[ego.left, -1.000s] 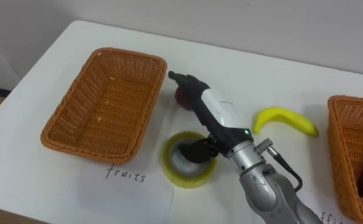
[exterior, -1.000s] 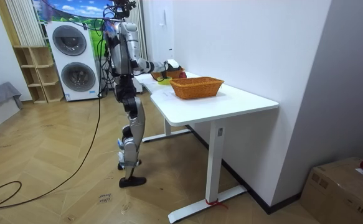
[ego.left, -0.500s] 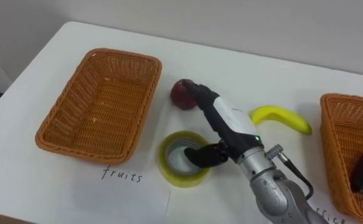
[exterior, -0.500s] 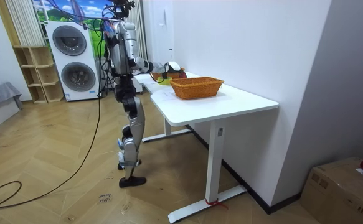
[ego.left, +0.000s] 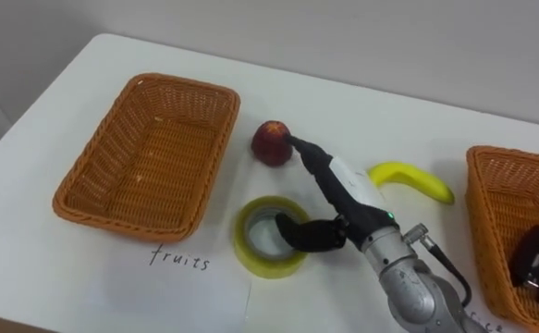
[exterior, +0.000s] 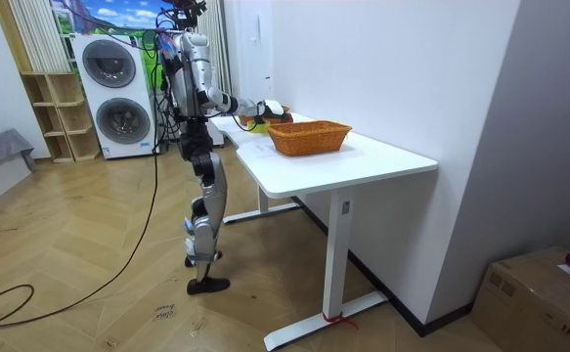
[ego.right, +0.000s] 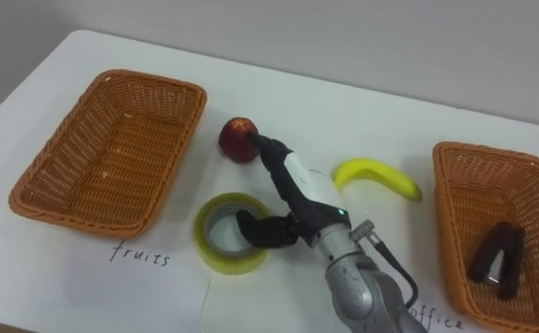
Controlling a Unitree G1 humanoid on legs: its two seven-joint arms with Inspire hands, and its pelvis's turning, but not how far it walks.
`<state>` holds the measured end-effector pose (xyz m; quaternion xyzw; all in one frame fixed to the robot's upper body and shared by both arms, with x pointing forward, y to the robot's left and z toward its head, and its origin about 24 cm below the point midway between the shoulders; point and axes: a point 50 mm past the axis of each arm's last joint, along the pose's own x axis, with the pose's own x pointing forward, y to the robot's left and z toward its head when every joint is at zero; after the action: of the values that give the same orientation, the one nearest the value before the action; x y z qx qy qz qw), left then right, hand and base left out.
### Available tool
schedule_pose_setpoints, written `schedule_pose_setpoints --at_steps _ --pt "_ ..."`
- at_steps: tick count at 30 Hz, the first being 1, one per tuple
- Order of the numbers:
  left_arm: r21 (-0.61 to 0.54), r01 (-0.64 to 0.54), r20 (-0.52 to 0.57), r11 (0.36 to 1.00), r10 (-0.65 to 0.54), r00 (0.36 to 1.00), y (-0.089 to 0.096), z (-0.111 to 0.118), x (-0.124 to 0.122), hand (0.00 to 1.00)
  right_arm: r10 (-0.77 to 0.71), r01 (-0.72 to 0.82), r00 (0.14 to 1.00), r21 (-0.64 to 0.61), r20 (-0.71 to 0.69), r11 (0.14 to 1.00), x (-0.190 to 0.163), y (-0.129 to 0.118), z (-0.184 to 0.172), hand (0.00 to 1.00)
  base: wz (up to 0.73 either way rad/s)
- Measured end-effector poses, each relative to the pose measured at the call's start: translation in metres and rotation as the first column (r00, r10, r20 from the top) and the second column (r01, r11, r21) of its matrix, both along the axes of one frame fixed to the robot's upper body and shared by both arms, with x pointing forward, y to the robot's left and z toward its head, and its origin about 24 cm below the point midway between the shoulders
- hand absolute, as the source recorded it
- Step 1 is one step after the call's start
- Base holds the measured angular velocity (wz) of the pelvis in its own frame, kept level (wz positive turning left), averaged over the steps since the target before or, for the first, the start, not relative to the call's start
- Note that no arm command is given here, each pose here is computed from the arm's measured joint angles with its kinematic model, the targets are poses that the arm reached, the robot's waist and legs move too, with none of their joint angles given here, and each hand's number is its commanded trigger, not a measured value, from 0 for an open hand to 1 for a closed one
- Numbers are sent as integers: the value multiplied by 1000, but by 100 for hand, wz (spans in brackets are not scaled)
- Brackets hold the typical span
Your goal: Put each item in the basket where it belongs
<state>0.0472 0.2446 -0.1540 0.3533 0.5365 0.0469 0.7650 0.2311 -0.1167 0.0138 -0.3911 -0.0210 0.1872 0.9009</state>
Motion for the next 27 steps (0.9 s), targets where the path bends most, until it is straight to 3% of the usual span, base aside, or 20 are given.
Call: schedule_pose_setpoints --at_steps 16,27 --pt "9 -19 -19 1000 20 1000 4 1 2 0 53 -49 991 32 -120 998 -1 -1 -6 0 1" --pt "13 -53 35 999 52 998 11 7 8 0 161 -177 968 -71 -194 982 11 -6 8 0 0"
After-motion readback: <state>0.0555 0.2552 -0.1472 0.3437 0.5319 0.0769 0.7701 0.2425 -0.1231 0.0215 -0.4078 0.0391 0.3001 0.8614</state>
